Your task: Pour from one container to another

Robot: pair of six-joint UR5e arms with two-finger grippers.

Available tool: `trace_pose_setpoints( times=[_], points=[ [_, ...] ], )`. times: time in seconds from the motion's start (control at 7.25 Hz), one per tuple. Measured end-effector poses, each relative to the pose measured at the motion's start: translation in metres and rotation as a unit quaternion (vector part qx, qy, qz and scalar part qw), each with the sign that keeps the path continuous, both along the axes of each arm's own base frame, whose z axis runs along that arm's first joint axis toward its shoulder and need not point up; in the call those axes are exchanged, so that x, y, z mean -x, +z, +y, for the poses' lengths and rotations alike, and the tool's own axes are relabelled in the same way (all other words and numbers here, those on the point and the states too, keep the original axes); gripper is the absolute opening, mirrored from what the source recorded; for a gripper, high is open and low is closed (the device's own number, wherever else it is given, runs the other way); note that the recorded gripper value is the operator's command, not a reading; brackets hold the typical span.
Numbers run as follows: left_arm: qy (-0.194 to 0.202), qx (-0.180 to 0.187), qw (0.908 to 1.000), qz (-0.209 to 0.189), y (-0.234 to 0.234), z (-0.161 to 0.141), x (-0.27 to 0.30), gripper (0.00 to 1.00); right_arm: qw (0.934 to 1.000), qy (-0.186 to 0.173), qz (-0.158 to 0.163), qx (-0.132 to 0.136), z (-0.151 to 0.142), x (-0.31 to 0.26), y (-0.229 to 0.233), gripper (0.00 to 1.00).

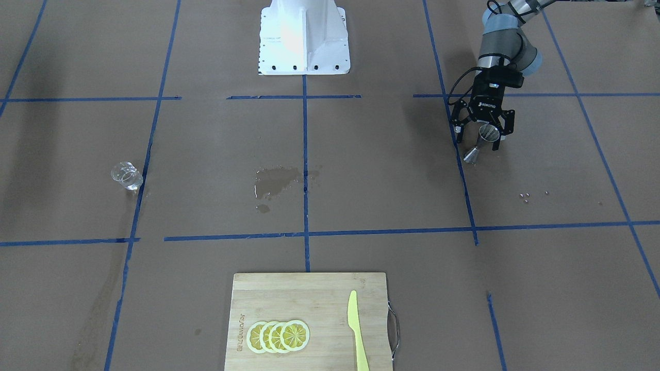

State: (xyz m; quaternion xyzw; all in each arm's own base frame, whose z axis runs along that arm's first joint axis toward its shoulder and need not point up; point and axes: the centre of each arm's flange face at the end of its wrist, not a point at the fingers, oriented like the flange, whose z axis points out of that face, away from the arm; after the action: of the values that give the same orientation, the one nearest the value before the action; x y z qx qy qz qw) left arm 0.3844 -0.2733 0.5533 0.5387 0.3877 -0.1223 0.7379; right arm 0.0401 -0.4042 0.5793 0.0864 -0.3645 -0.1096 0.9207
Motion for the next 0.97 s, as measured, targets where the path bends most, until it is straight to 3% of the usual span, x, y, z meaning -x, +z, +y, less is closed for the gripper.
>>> trace_pose_setpoints(
  times=[0.14,0.97],
  points=[
    [0.000,0.002,1.0000,0.003,0.0013,0.0000,-0.0002,0.48,1.0000,0.000,0.000,0.000,0.0000,0.0000,0.0000,1.00],
    [-0.002,0.010,0.9998,0.015,0.0072,0.0006,0.0000,0.45,1.0000,0.000,0.001,-0.002,-0.0013,0.0000,-0.0011,1.00]
  ],
)
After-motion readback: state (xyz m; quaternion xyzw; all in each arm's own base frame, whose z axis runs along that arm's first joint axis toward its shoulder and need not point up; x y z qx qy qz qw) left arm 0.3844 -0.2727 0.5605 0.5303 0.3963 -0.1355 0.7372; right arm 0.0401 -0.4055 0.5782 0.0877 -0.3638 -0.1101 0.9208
